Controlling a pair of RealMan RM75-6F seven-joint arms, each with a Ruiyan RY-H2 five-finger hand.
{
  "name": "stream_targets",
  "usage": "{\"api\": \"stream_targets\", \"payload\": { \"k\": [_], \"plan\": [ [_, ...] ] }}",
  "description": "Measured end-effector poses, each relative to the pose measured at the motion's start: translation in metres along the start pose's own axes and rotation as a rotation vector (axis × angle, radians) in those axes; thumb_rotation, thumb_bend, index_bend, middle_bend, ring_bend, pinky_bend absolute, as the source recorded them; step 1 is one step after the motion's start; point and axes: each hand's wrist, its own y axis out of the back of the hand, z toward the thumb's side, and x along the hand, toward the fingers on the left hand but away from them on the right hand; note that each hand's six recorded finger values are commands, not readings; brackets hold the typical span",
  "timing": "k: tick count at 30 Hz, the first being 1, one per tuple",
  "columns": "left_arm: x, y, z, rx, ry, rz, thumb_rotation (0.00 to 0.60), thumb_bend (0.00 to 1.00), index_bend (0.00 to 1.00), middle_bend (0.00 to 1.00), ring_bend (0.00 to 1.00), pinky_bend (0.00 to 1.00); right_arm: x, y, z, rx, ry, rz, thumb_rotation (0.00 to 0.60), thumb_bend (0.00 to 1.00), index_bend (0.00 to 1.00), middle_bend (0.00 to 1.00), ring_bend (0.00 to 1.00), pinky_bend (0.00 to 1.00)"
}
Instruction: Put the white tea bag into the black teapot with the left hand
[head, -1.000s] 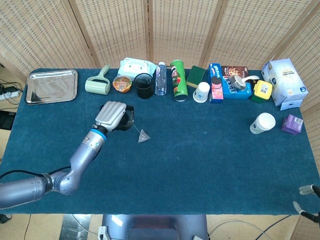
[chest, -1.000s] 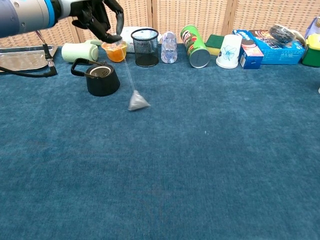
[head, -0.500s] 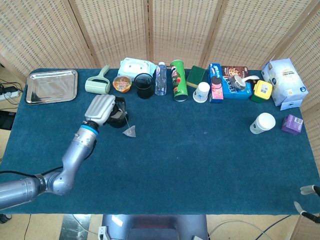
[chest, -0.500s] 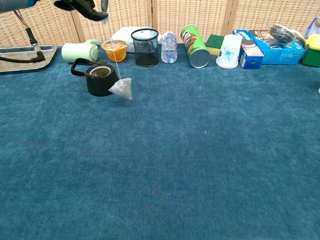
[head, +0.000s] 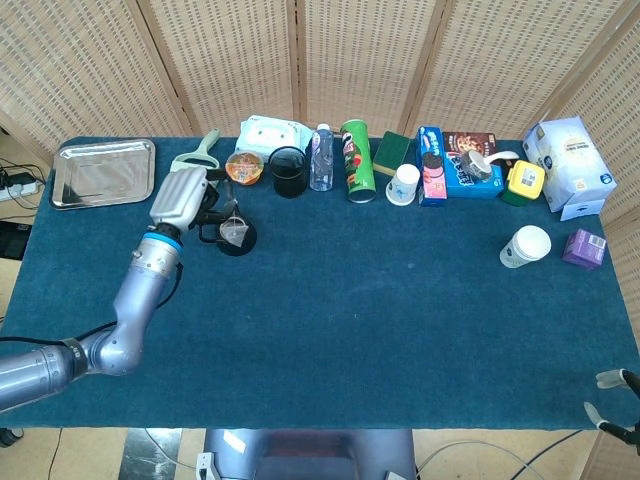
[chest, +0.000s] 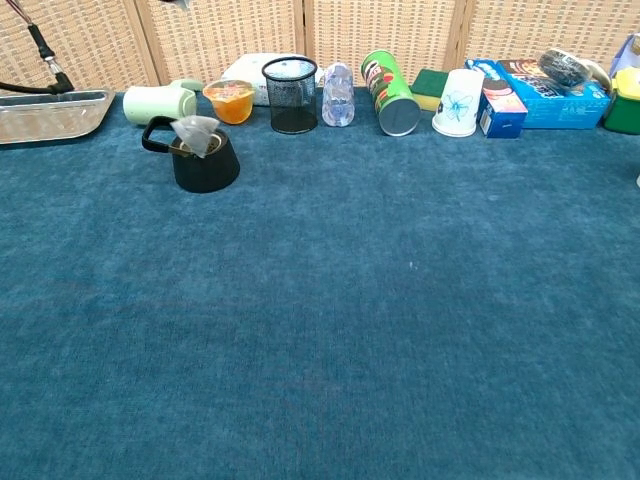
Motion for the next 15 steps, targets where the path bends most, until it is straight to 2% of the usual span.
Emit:
{"api": "stream_targets", "payload": {
  "k": [6, 15],
  "plan": [
    [0.003, 0.009, -0.011, 0.0, 0.03, 0.022, 0.6, 0.46, 0.64, 1.0, 1.0, 0.95, -0.001, 0.0, 0.0, 0.002, -0.002, -0.003, 0.6, 0.28, 0.41, 0.44, 0.38, 0.32],
    [0.011, 0.008, -0.023, 0.018, 0.059, 0.02, 0.6, 0.46, 0.64, 1.0, 1.0, 0.94, 0.0, -0.004, -0.001, -0.004, -0.016, 0.01, 0.6, 0.27, 0.41, 0.44, 0.38, 0.32]
  ]
}}
